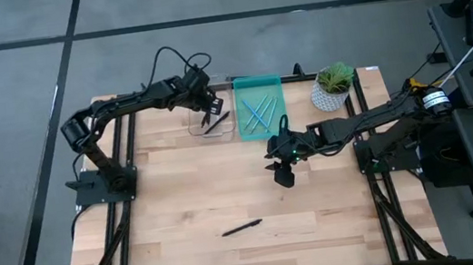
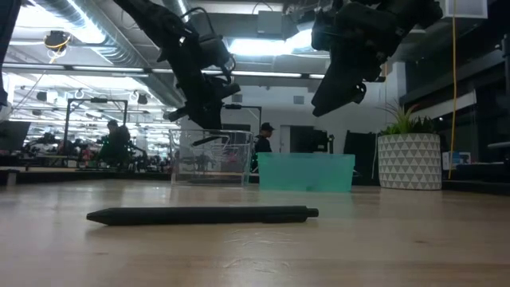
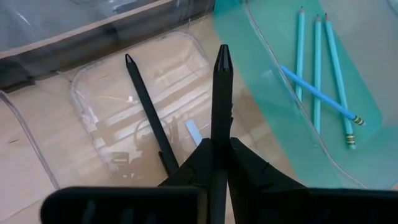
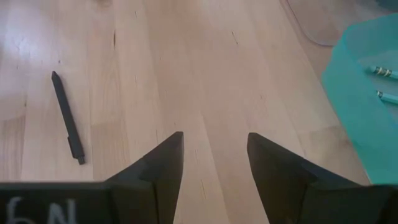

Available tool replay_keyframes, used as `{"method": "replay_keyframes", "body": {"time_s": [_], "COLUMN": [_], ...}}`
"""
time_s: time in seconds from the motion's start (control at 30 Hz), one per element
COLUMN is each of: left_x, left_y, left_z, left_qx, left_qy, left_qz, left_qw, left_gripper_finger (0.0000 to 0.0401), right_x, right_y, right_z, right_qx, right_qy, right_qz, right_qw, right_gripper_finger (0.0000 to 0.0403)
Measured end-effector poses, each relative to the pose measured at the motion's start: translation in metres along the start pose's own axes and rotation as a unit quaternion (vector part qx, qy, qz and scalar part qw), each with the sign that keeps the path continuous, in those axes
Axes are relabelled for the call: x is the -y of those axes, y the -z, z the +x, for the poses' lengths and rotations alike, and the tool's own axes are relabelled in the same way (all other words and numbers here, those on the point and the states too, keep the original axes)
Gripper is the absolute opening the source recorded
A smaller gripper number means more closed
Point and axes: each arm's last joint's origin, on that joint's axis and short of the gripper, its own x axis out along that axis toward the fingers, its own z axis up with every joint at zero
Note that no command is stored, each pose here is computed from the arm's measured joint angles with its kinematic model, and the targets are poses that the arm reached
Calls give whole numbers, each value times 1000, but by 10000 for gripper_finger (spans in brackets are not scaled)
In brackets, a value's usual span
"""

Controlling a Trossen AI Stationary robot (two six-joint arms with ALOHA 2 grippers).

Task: Sort pens & pencils
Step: Put the black pen into the transparent bin

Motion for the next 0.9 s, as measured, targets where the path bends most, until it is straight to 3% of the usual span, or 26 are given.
{"method": "replay_keyframes", "body": {"time_s": [0.17,0.47,0.63,0.9], "left_x": [0,2,3,27], "left_y": [0,-2,-3,-26], "left_z": [0,-1,-3,-52], "left_qx": [0,10,19,88], "left_qy": [0,5,12,73], "left_qz": [3,19,18,42], "left_qw": [1000,1000,1000,993], "left_gripper_finger": [40,109,122,123], "right_x": [0,0,0,0], "right_y": [0,0,0,1], "right_z": [0,0,0,0], "right_qx": [-1,0,0,-4], "right_qy": [0,0,0,1], "right_qz": [0,0,0,-2], "right_qw": [1000,1000,1000,1000], "right_gripper_finger": [180,180,180,180]}}
